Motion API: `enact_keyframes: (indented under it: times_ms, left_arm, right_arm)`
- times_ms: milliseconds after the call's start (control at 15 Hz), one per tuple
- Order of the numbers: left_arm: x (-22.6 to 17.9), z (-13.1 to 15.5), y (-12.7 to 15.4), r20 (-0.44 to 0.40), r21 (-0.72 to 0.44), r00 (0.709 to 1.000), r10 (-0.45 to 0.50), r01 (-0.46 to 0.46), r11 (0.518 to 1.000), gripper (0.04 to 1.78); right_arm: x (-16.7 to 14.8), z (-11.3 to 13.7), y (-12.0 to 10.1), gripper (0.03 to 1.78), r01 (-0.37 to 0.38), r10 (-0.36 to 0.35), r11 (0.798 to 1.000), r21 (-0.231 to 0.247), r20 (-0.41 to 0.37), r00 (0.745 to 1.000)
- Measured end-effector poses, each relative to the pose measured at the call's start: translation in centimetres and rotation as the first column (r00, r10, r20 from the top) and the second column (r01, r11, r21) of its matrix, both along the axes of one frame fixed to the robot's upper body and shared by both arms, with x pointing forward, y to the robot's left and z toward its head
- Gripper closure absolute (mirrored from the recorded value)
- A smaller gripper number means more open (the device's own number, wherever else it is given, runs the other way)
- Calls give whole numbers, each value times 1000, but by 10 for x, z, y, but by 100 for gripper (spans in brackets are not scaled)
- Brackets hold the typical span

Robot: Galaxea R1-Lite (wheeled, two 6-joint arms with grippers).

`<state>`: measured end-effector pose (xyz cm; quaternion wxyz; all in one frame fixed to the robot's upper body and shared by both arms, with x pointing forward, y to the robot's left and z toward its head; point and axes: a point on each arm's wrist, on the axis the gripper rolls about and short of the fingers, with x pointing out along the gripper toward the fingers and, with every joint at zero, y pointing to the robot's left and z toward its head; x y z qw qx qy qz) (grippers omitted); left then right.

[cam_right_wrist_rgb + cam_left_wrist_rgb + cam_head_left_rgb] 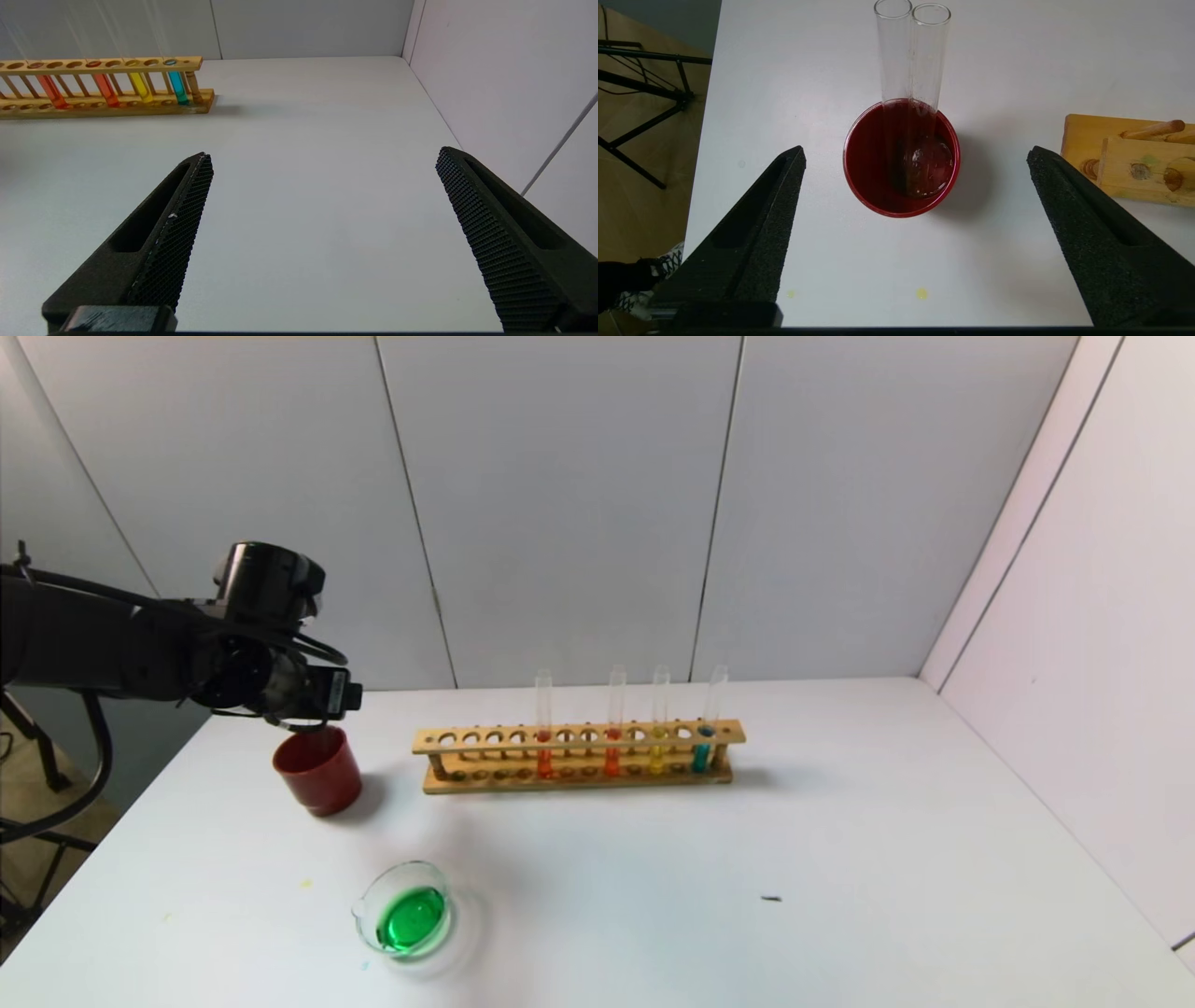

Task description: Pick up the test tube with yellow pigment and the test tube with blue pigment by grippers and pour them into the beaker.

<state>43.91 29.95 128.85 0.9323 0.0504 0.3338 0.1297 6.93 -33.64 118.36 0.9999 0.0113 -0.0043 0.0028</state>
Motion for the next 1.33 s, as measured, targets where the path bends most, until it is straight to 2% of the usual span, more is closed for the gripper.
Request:
enact_keyframes:
  times_ms: [200, 400, 600, 800, 1000, 1333]
  left_arm:
    - [-22, 20, 2, 44, -13, 999, -21, 22, 1000, 7]
    - [-62, 50, 10, 119, -20, 989, -82, 85, 996, 7]
    - [-125, 80, 21, 218, -18, 970, -103, 109, 994, 7]
    - [-200, 94, 29, 277, -20, 955, -109, 119, 993, 7]
    - [-278, 81, 34, 291, -25, 949, -123, 136, 990, 7]
    - [-364, 22, 40, 299, -27, 947, -117, 131, 991, 7]
  right_arm:
    - [0, 0, 0, 7, 1, -1, 1000, 0, 0, 1000]
    - [0, 0, 0, 7, 0, 0, 1000, 0, 0, 1000]
    - [0, 0, 0, 7, 0, 0, 1000, 0, 0, 1000]
    - [0, 0, 0, 7, 0, 0, 1000, 0, 0, 1000]
    - [0, 0, 0, 7, 0, 0, 1000, 1, 0, 1000]
    - [0, 0, 0, 7, 1, -1, 1000, 0, 0, 1000]
